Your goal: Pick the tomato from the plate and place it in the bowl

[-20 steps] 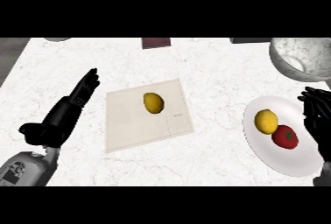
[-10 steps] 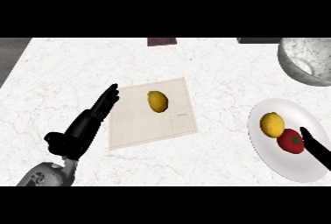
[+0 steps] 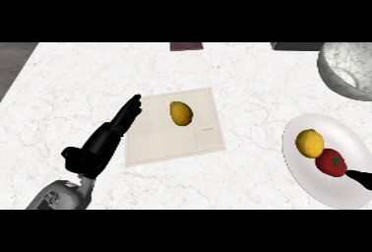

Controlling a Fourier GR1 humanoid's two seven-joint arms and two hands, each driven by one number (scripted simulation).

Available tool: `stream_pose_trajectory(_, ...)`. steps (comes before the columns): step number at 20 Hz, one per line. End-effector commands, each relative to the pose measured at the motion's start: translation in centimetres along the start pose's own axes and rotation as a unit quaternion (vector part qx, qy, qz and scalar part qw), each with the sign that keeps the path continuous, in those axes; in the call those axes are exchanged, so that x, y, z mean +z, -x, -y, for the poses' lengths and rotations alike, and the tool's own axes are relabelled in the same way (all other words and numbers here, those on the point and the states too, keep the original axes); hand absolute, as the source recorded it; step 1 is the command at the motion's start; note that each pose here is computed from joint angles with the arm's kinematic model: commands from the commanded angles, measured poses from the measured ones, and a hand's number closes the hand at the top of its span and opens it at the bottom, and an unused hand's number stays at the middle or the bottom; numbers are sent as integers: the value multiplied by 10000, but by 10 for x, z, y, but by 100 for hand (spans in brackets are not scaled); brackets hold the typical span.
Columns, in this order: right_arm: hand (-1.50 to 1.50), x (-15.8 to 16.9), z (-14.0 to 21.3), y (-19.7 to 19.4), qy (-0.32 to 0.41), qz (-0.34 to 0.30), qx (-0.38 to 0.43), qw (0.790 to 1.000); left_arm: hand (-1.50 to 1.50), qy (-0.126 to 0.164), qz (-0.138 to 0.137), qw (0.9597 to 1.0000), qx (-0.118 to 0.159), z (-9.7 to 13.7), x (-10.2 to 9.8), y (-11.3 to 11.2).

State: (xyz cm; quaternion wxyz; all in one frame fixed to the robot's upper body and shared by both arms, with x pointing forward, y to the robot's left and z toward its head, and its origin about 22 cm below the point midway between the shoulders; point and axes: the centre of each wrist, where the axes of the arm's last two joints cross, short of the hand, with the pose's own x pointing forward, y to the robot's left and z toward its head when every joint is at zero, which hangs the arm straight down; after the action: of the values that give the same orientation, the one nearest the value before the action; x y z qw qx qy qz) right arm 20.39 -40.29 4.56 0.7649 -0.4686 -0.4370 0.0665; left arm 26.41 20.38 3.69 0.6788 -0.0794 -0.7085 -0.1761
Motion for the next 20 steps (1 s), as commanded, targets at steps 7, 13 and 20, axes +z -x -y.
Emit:
stream_pose_trajectory(7,-150,-9,53,-99,-2258,-1223,1256,9583,0,6,15,10000,67,9,0,5)
stream_pose_trajectory(13,-150,2,21,-139,-2734,-1545,1201,9418,0,-42,41,9999,131,-1,-10,3)
stream_pose_trajectory(20,-150,-14,15,-126,-2718,-1624,1364,9387,0,-132,82,9999,4,2,-14,5)
